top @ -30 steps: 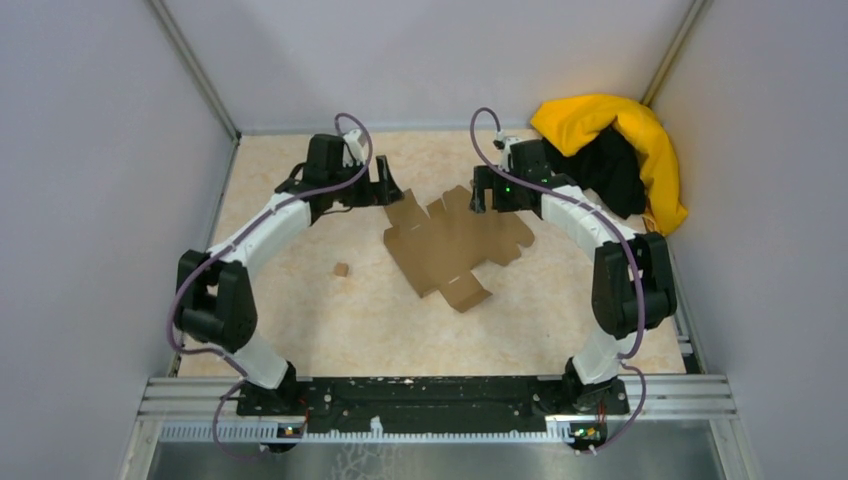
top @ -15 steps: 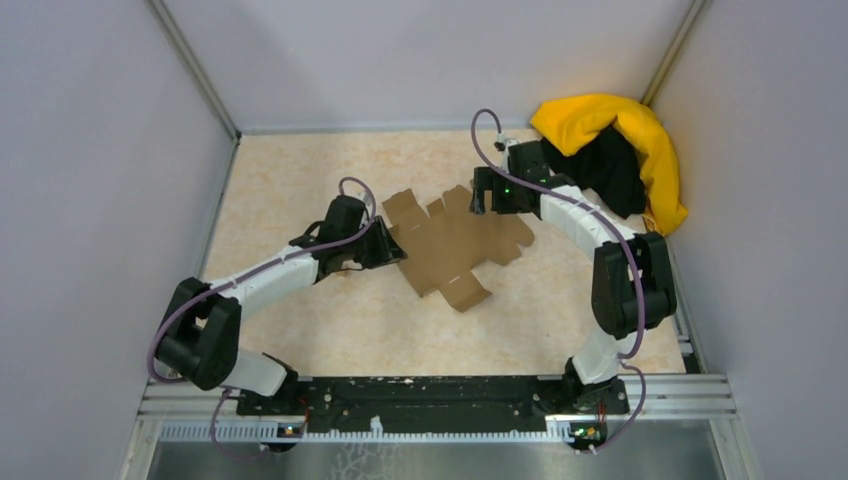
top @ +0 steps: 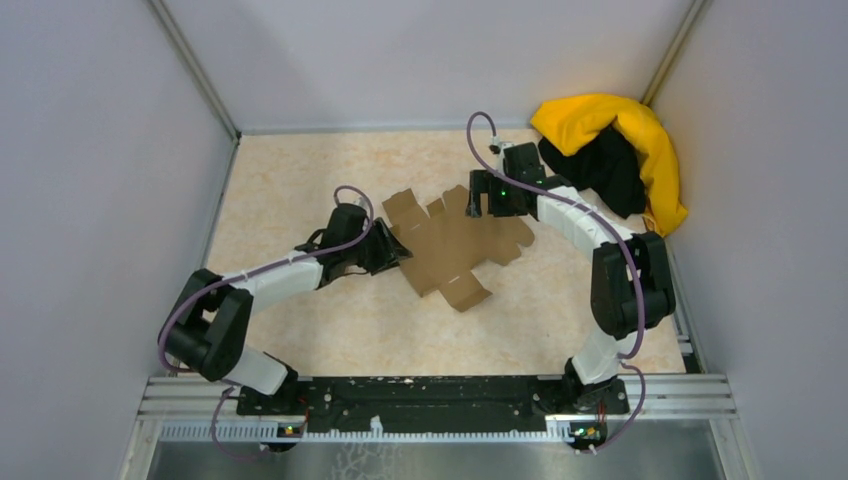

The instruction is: Fold the paper box

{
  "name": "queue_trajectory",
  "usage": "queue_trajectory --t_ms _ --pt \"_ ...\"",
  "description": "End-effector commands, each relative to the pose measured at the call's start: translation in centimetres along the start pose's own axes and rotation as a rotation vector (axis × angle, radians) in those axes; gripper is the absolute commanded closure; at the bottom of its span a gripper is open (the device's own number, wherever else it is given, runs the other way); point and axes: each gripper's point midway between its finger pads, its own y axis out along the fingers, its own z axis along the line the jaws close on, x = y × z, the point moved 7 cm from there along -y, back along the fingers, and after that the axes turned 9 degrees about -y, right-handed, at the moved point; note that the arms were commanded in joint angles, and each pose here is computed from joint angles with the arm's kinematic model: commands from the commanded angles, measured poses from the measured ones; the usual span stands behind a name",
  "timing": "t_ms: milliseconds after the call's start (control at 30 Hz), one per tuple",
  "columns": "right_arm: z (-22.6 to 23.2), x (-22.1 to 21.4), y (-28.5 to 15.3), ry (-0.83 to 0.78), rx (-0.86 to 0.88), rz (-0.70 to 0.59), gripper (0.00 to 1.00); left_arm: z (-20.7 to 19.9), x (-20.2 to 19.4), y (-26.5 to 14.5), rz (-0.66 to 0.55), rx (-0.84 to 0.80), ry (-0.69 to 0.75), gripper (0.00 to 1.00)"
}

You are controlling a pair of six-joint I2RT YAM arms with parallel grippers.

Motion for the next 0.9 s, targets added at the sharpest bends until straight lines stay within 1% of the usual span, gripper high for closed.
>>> queue_trajectory --t_ms 0,167,267,533,867 --pt "0.6 0.6 -0.3 -0.009 0.019 -0.035 0.12 0.1 0.0 0.0 -0.035 -0.011 -0.031 0.44" --pt "0.7 0.3 0.1 -0.005 0.033 -0.024 0.12 0.8 -0.1 0.1 -0.045 0.011 -0.04 0.38" --pt "0.7 0.1 0.3 -0.005 0.034 -0.017 0.12 1.2 -0.2 0.8 -0.032 0.029 -0.043 0.36" --pt "0.5 -0.1 0.6 -0.016 0.028 -0.007 0.12 2.4 -0.9 2.4 0.003 0.045 -0.083 0.36" --pt "0.4 -0.3 1.0 -0.02 0.026 0.007 0.12 2.9 -0.6 3.4 -0.011 0.063 -0.088 0.37"
